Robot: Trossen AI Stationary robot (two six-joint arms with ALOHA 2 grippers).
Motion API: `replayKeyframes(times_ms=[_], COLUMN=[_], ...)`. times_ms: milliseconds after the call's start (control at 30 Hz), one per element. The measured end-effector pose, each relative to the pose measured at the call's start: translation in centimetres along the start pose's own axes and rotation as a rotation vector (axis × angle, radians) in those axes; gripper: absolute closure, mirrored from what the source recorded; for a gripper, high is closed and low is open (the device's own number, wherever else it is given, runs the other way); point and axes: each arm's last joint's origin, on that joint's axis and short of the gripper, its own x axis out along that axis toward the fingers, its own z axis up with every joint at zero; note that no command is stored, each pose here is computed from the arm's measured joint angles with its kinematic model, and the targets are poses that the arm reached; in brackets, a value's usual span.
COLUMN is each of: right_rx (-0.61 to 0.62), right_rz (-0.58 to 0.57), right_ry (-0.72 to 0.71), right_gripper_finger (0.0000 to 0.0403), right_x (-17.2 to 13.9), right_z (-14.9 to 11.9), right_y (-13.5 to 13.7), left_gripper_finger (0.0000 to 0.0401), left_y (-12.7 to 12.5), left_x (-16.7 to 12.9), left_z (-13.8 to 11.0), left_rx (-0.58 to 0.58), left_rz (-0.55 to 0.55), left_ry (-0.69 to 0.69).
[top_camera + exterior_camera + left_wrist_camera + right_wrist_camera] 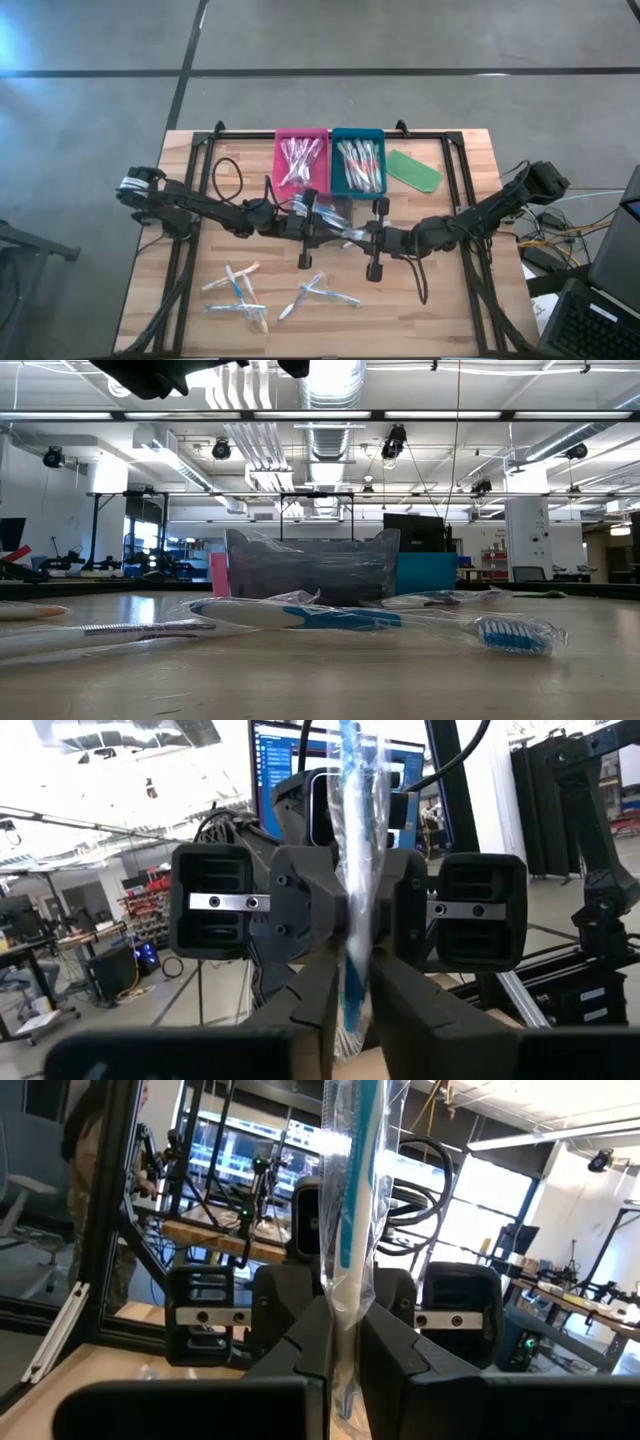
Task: Pick & Place Toothbrushes
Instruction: Put the blue toothbrush into the transparent gray bin
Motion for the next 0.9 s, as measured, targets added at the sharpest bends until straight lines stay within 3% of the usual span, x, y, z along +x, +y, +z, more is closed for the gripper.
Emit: replayKeyframes(times_ms=[167, 533, 900], right_rx=[0.0, 0.003, 0.005], right_rz=[0.004, 0.002, 0.0], right_ry=[-0.002, -0.001, 0.0], right_gripper_finger=[0.0379, 0.0379, 0.0379], right_x=[0.0, 0.0, 0.0], right_z=[0.0, 0.0, 0.0], right_y=[0.0, 0.0, 0.0], left_gripper_finger=[0.0296, 0.0158, 0.0149], left_y=[-0.1, 0.2, 1.0], left_x=[0.0, 0.2, -1.4], left_z=[-0.3, 0.3, 2.9], left_rx=[0.005, 0.074, 0.087], left_rz=[-0.007, -0.005, -0.017], left_ry=[0.03, 0.203, 0.29])
